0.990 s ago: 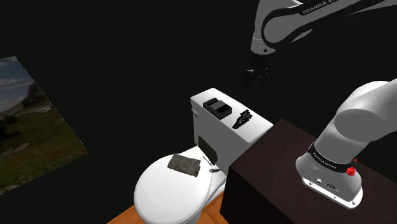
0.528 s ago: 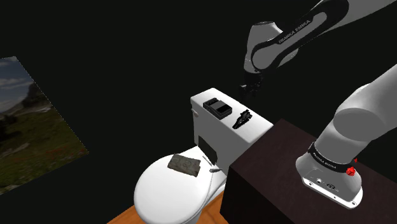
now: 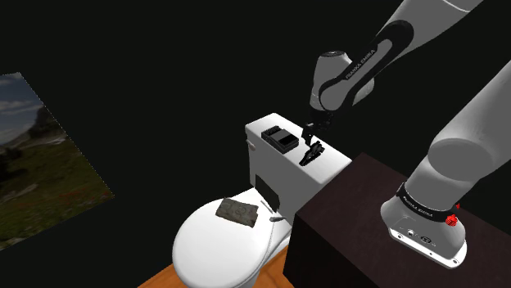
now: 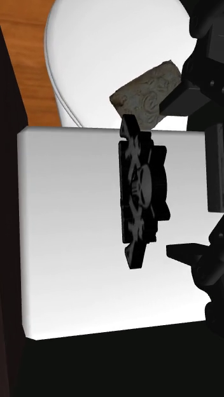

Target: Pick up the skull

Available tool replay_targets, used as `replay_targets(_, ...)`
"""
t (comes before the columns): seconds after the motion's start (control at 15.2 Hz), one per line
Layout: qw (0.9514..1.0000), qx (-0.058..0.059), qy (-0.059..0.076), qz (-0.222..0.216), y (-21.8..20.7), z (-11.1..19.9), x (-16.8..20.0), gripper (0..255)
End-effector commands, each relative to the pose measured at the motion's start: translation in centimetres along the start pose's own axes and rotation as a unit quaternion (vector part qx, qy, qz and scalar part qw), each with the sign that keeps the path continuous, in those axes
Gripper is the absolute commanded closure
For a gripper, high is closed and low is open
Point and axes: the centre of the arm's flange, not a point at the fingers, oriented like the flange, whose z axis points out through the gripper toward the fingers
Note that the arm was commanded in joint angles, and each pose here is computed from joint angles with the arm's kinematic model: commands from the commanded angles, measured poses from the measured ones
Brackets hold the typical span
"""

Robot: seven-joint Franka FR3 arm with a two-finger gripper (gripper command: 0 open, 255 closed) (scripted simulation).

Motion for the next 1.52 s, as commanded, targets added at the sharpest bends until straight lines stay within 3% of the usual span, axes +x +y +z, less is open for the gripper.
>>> replay_targets(0.0,1.0,0.0,0.0,0.0,0.0,1.0,0.1,0)
replay_targets(0.13,1.0,0.0,0.0,0.0,0.0,1.3,0.1,0)
replay_targets(0.2,1.0,0.0,0.0,0.0,0.0,1.4,0.1,255)
replay_targets(0.79,1.0,0.0,0.0,0.0,0.0,1.3,0.1,255)
replay_targets(1.45,1.0,0.0,0.0,0.0,0.2,-3.9,0.1,255)
